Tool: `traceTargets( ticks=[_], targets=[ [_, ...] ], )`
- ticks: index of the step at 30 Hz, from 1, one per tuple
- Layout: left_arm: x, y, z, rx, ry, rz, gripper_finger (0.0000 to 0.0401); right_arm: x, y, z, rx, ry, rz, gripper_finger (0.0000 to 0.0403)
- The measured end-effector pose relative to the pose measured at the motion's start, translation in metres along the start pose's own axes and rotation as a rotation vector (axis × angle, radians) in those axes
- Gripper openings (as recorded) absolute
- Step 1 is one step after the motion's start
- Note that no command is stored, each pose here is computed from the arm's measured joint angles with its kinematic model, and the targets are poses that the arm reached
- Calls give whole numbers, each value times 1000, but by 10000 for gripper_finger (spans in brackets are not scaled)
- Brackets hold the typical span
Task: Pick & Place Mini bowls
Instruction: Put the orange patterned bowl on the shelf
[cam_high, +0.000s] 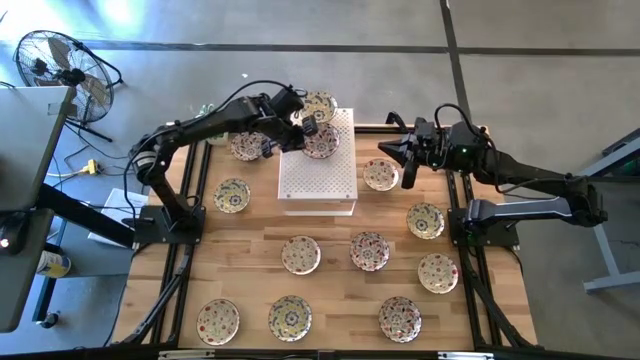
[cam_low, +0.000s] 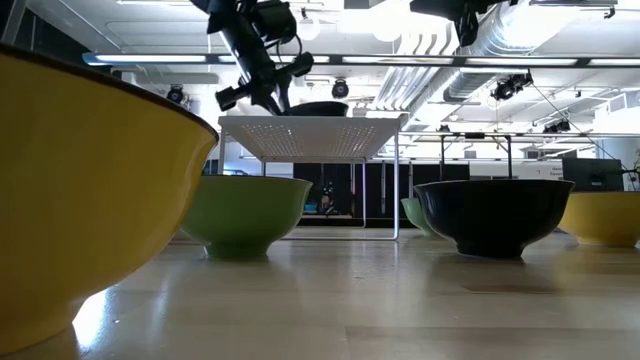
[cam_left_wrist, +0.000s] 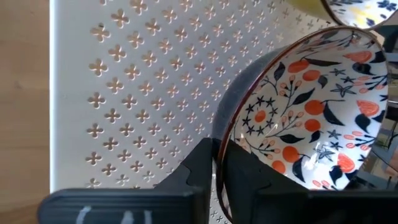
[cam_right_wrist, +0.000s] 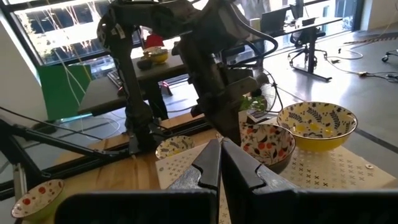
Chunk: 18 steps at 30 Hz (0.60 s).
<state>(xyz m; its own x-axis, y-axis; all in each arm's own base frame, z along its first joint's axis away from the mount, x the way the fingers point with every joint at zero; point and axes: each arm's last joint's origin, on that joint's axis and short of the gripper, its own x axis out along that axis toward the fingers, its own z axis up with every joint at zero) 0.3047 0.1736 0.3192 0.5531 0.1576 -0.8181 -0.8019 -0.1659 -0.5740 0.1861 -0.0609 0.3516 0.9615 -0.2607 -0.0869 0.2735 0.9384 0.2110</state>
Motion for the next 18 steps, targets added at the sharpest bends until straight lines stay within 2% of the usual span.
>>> traceTargets(
  ticks=[8,18],
  targets=[
    [-1,1,-1,41,37,-2,75,0,0,0,-8,3,0,1],
    [-29,3,-5,84,-11,-27,103,0,0,0,-15,0,-1,1]
  ],
)
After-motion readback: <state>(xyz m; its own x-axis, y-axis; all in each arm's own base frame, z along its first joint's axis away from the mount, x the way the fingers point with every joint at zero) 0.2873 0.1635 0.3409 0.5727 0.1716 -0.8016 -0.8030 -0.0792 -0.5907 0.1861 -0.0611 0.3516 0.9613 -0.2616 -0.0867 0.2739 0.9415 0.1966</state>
